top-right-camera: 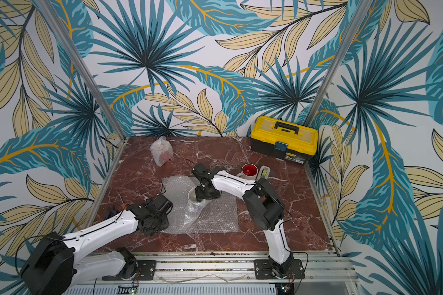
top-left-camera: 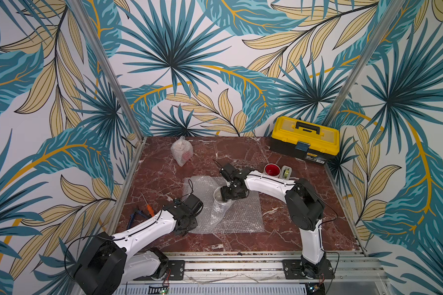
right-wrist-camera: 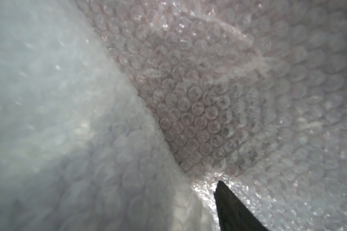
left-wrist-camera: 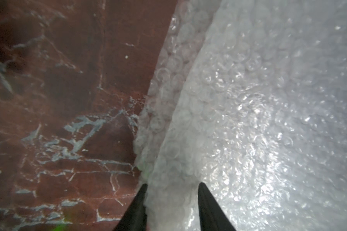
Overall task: Wrap mugs in bubble wrap
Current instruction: Wrap the mug in bubble wrap.
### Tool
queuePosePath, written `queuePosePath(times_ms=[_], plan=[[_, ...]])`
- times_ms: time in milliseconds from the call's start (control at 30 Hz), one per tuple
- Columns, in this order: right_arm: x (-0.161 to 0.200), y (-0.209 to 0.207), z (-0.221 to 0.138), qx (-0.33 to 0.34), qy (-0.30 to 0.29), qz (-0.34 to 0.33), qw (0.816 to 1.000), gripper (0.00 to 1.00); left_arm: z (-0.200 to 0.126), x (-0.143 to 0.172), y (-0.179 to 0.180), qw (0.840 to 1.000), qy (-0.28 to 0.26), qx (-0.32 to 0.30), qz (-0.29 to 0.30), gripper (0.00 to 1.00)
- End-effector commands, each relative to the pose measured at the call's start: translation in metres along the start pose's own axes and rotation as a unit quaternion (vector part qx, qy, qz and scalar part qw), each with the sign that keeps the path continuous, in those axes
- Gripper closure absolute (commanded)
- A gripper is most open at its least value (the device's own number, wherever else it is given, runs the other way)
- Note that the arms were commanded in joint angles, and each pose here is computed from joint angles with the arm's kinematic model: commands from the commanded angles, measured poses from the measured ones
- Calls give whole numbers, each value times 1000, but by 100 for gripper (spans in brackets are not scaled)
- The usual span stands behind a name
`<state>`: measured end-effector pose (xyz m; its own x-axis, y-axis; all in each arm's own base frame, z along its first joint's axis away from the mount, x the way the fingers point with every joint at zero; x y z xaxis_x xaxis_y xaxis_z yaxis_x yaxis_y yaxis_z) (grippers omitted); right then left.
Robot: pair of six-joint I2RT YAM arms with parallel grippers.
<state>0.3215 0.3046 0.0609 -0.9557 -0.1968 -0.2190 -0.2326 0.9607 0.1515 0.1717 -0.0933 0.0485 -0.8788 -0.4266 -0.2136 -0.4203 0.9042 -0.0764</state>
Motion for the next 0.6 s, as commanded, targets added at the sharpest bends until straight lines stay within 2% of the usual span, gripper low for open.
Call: queuePosePath(times_ms=[0,433,567], plan=[[22,-12,20,32,50,-11,998,30,-14,-10,-9,1000,-14,18,-2,64],[23,-13,19,35,52,-11,998,30,-31,-21,-21,999,-23,27,17,64],[23,-13,19,34,52,-12,998,30,-32,-21,-21,999,-23,26,20,53]])
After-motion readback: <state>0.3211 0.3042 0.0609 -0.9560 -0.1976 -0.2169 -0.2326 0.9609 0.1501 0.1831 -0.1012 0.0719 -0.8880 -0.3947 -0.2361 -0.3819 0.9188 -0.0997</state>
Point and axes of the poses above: each gripper's point midway between its finger pads, its own z axis out along the fingers, its own y axis along the line the jaws close on, x = y × z, the point moved 2 cm from there along -z, back along the fingers, and after that the axes turned 1 degree about z, right-handed, at the moved point
